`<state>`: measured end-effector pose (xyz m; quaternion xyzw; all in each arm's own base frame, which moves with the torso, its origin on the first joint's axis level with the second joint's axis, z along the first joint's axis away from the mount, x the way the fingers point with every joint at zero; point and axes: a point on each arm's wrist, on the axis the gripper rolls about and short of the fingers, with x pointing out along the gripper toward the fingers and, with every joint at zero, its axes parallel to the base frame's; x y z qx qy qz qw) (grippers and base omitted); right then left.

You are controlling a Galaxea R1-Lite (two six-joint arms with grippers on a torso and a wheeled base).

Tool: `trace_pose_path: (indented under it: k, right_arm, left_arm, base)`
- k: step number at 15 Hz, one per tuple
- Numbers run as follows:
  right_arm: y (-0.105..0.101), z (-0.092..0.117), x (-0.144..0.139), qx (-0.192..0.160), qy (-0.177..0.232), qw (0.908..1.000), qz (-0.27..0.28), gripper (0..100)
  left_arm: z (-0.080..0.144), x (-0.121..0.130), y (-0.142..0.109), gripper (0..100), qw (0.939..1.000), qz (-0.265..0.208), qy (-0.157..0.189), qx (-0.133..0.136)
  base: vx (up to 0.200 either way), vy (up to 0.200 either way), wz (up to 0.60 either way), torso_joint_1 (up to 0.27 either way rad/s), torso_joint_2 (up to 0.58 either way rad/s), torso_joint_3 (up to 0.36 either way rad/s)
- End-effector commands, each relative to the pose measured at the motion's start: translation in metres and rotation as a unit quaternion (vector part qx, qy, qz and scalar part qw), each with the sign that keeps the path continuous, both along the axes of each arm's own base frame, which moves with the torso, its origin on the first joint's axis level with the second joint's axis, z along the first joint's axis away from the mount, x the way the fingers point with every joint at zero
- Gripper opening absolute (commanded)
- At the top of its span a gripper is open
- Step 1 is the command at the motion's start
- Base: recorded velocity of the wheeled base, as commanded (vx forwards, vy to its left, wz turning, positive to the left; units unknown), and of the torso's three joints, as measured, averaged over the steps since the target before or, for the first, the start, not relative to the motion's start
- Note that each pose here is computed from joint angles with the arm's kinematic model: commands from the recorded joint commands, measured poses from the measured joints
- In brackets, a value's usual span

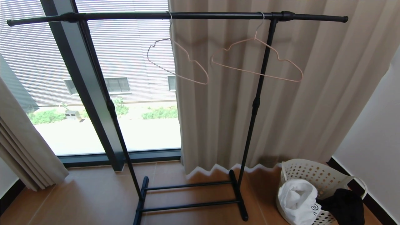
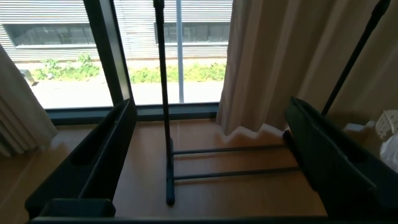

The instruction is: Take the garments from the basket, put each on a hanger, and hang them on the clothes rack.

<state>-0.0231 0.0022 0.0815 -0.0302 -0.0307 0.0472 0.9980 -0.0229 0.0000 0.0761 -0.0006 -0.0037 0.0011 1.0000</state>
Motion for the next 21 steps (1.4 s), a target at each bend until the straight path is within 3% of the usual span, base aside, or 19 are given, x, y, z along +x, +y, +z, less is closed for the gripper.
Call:
trace_pose_path:
  k: [1,7,9,13,17,21]
  right_arm:
    - [0.0000,0.0001,0.0001,0.000,0.000,1.0000,0.000,100]
    - [0.0000,0.0000,0.0000,-0.003,0.000,1.0000,0.000,100]
    - [0.0000,0.0000,0.0001,-0.003,0.001,1.0000,0.000,100]
    - [0.0000,0.0001,0.0000,-0.002,-0.001,1.0000,0.000,100]
    - [0.0000,0.0003,0.0000,-0.001,-0.001,1.0000,0.000,100]
    - [0.0000,0.0003,0.0000,-0.002,-0.001,1.0000,0.000,100]
  left_arm:
    - [0.0001,0.0001,0.0000,100,1.0000,0.000,0.000,-0.001]
    - [0.0001,0.0001,-0.0001,100,1.0000,-0.002,0.000,0.000]
    - [0.0001,0.0001,-0.0001,100,1.0000,-0.002,0.000,0.000]
    - [0.0001,0.0001,-0.0001,100,1.0000,-0.002,0.000,0.000]
    - [0.0000,0.0001,-0.0002,100,1.0000,-0.003,0.001,0.001]
    - [0.0000,0.0001,-0.0002,100,1.0000,-0.003,0.001,0.001]
  base:
    - [0.000,0.000,0.00,-0.144,0.48,0.334]
    - [0.000,0.000,0.00,-0.115,0.47,0.355]
    - [0.000,0.000,-0.60,-0.044,0.25,0.205]
    - [0.000,0.000,-0.60,-0.004,0.05,0.044]
    - [0.000,0.000,0.00,0.000,0.00,0.000]
    - [0.000,-0.200,0.00,0.000,0.00,0.007]
